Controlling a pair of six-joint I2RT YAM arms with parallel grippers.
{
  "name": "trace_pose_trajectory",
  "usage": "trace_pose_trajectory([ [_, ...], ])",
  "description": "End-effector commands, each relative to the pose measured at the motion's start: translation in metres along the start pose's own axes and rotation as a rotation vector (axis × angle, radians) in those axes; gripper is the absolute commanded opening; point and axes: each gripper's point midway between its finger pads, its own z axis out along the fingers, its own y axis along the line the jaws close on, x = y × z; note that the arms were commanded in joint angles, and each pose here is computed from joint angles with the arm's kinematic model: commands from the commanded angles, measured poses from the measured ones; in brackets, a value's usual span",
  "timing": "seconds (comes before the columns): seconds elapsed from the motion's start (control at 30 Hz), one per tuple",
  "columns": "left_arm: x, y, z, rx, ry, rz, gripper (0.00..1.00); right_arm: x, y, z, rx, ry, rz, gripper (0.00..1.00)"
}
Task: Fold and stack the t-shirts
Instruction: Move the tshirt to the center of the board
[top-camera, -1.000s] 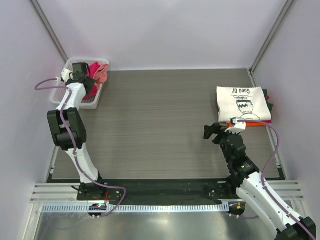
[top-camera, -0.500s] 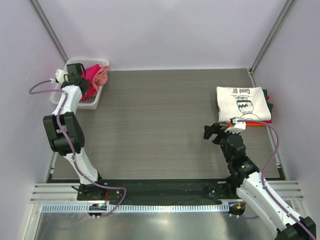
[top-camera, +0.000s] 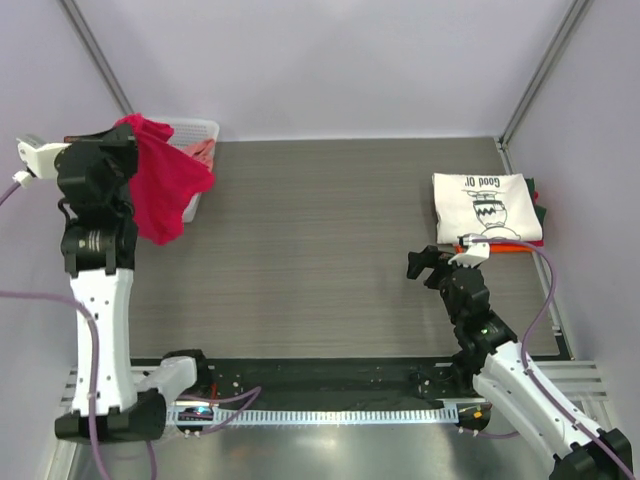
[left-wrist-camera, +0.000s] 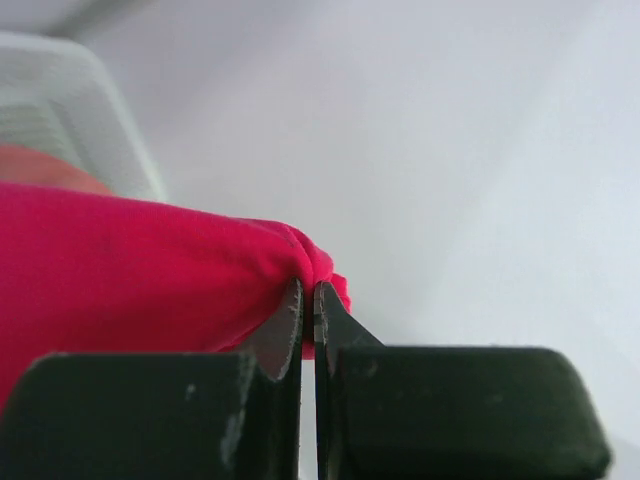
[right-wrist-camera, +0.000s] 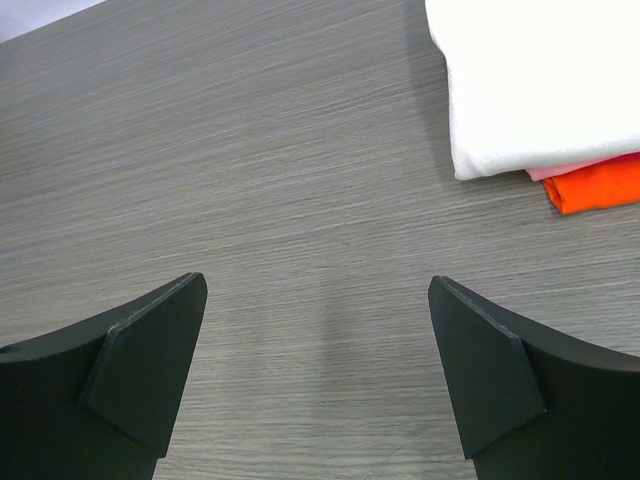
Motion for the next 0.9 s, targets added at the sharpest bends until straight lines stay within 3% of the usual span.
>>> trace_pose_trajectory([
  [0.0, 0.019, -0.062, -0.046, 0.213, 0.138, -0.138, 0.00, -0.017, 0.005, 0.002, -0.001, -0.056, 0.026, 0.99],
  [0.23, 0.170, -0.150, -0.134, 0.452, 0.614, -0.151, 0.00, -0.017, 0.004, 0.002, 0.003, -0.061, 0.032, 0.99],
  [0.37, 0.196, -0.189, -0.146, 0.526, 0.698, -0.156, 0.00, -0.019, 0.001, 0.000, 0.014, -0.073, 0.039, 0.99],
  [0.47, 0.200, -0.177, -0.138, 0.495, 0.680, -0.143, 0.04, -0.021, 0.001, -0.001, 0.016, -0.080, 0.042, 0.99],
  [0.53, 0.208, -0.140, -0.132, 0.427, 0.670, -0.098, 0.06, -0.022, 0.000, -0.002, 0.018, -0.083, 0.041, 0.99],
  [0.57, 0.210, -0.124, -0.129, 0.398, 0.663, -0.085, 0.13, -0.022, 0.000, -0.002, 0.019, -0.085, 0.041, 0.99],
  [0.6, 0.224, -0.076, -0.124, 0.315, 0.669, -0.037, 0.20, -0.021, 0.000, -0.002, 0.018, -0.083, 0.042, 0.99],
  [0.7, 0.236, 0.004, -0.110, 0.160, 0.623, 0.002, 0.82, -0.022, 0.001, -0.002, 0.012, -0.081, 0.039, 0.99],
  [0.73, 0.245, 0.054, -0.112, 0.087, 0.626, 0.049, 0.99, -0.021, 0.002, -0.002, 0.007, -0.077, 0.036, 0.99],
  [0.83, 0.250, 0.126, -0.112, 0.000, 0.604, 0.164, 1.00, -0.020, 0.006, -0.002, -0.012, -0.072, 0.031, 0.99],
  [0.87, 0.244, 0.130, -0.116, 0.012, 0.594, 0.171, 0.99, -0.021, 0.007, -0.002, -0.020, -0.071, 0.029, 1.00],
])
